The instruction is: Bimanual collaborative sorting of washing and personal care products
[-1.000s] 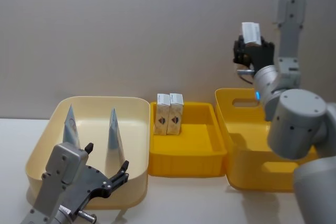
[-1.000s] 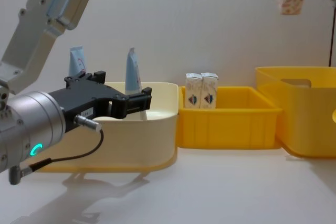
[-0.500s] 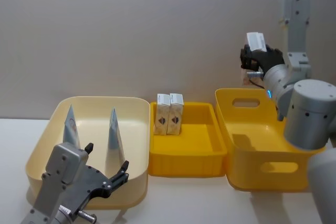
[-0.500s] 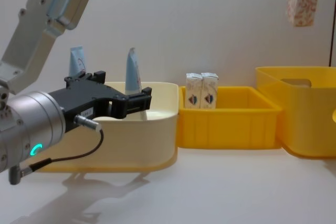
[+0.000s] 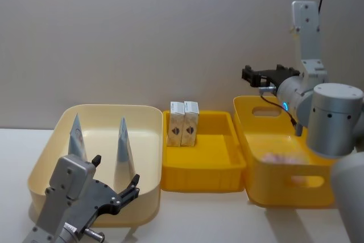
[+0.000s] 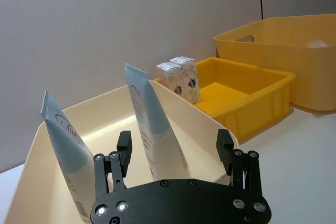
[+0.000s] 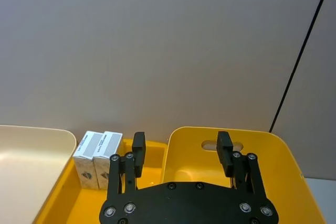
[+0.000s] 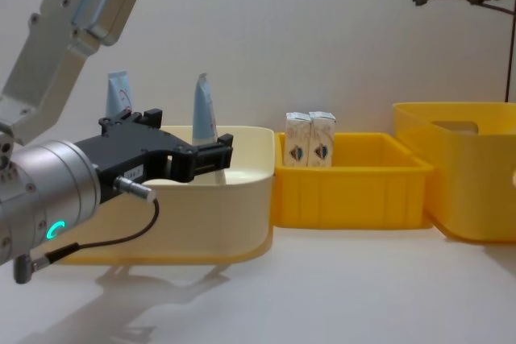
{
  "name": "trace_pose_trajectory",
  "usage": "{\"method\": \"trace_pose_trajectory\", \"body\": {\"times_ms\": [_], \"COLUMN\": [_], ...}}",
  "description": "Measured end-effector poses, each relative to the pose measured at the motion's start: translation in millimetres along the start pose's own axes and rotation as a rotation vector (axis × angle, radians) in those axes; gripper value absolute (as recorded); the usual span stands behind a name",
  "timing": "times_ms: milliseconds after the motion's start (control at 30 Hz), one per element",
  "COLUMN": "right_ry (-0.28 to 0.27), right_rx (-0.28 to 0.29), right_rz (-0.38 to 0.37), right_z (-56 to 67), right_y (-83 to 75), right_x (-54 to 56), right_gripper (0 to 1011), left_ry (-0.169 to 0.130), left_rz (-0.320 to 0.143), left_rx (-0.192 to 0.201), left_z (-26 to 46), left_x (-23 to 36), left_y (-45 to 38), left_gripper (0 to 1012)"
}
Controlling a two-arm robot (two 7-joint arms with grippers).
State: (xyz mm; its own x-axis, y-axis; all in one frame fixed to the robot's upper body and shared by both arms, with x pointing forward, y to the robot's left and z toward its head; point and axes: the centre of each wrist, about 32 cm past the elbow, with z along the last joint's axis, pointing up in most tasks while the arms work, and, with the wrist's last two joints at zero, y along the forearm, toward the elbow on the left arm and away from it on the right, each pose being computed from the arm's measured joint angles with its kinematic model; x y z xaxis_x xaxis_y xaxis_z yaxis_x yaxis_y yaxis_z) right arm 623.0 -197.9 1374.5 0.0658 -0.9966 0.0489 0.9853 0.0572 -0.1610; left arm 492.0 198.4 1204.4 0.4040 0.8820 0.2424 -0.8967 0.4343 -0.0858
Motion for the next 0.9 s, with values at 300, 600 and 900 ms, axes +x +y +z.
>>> {"method": "trace_pose_trajectory", "body": {"times_ms": [300,600,900], "right_ry": [0.002,0.003,0.004], "right_rx": [-0.034,-0.05,-0.058], "right_rz": [0.021,0.031,0.036], "right_z": [0.4,0.8,0.8], "right_y": [2.7,3.9,4.5], "right_x": [0.1,-0.1,-0.1], "right_gripper": [1001,1001,1001], "left_ry": [0.0,0.0,0.0], "left_rz": [0.0,0.0,-0.001], "left_rx": [0.0,0.0,0.0], "left_z": [0.0,0.0,0.1], "left_x": [0.0,0.0,0.0], "left_y": [0.0,0.0,-0.1], "left_gripper": [1003,1003,1003]}}
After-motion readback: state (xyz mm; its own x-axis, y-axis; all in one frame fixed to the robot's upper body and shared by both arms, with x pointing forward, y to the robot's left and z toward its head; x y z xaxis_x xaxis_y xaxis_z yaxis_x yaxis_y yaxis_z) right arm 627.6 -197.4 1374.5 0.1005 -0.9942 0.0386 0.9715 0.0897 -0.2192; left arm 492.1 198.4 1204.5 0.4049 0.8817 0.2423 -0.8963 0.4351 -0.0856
